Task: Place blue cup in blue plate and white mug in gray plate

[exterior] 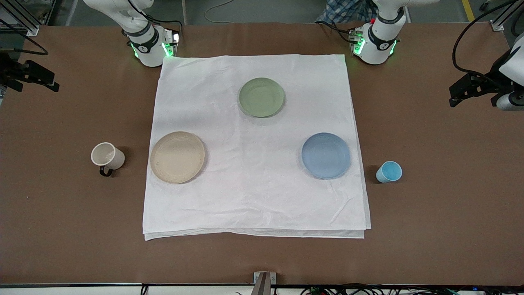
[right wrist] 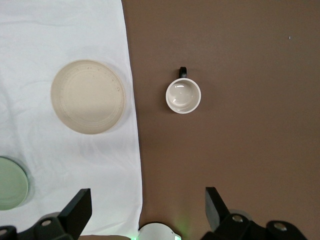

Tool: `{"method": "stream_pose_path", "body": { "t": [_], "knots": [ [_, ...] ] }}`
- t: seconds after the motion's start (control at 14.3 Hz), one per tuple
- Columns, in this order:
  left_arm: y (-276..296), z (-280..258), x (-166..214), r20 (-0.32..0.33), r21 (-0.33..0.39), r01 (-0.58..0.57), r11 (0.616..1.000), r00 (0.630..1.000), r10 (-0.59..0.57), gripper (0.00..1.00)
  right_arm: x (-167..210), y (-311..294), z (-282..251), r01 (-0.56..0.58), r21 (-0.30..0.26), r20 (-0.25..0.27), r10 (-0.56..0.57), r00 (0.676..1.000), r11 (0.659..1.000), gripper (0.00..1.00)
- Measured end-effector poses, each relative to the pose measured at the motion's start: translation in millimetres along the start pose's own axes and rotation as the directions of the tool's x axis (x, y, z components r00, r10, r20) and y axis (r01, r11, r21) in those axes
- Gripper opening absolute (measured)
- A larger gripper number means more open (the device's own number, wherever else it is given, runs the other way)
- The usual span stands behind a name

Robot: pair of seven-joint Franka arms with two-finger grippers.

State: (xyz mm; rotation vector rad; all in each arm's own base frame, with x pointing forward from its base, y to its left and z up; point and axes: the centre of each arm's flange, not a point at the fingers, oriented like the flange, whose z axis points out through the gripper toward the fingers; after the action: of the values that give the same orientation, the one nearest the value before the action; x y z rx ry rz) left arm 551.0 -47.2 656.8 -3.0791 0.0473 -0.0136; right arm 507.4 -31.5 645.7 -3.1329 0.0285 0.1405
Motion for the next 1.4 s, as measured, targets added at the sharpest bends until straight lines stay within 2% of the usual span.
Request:
{"method": "stream_pose_path", "body": {
  "t": [0.35,0.56,0.77,0.91,1.05,1.26,1.4],
  "knots": [
    [-4,6,2,0.009,0.000,0.007,1.000,1.000,-0.007,1.00,1,-1,0,0.033,0.000,-0.006,-0.033,0.999,0.999,1.00],
    [-9,27,18,0.021,-0.001,0.016,1.000,1.000,-0.016,1.00,0,0,-2,0.030,0.000,-0.008,-0.030,1.000,1.000,1.00],
    [-7,83,50,0.054,-0.003,0.014,1.000,0.998,-0.014,1.00,1,2,-3,0.028,0.000,-0.011,-0.028,1.000,1.000,1.00],
    [-6,139,70,0.076,-0.005,0.014,1.000,0.997,-0.013,1.00,21,4,15,0.023,-0.002,-0.017,-0.023,1.000,1.000,1.00],
    [-4,197,85,0.080,-0.009,0.011,1.000,0.997,-0.011,1.00,65,13,63,0.008,-0.008,-0.008,-0.009,1.000,1.000,1.00],
    [0,273,85,0.085,-0.016,0.008,1.000,0.996,-0.006,1.00,122,42,173,-0.036,-0.014,0.036,0.036,0.999,0.999,1.00],
    [3,315,78,0.090,-0.020,0.006,1.000,0.996,-0.004,1.00,141,65,254,-0.068,-0.016,0.017,0.069,0.997,0.998,1.00]
  ]
}}
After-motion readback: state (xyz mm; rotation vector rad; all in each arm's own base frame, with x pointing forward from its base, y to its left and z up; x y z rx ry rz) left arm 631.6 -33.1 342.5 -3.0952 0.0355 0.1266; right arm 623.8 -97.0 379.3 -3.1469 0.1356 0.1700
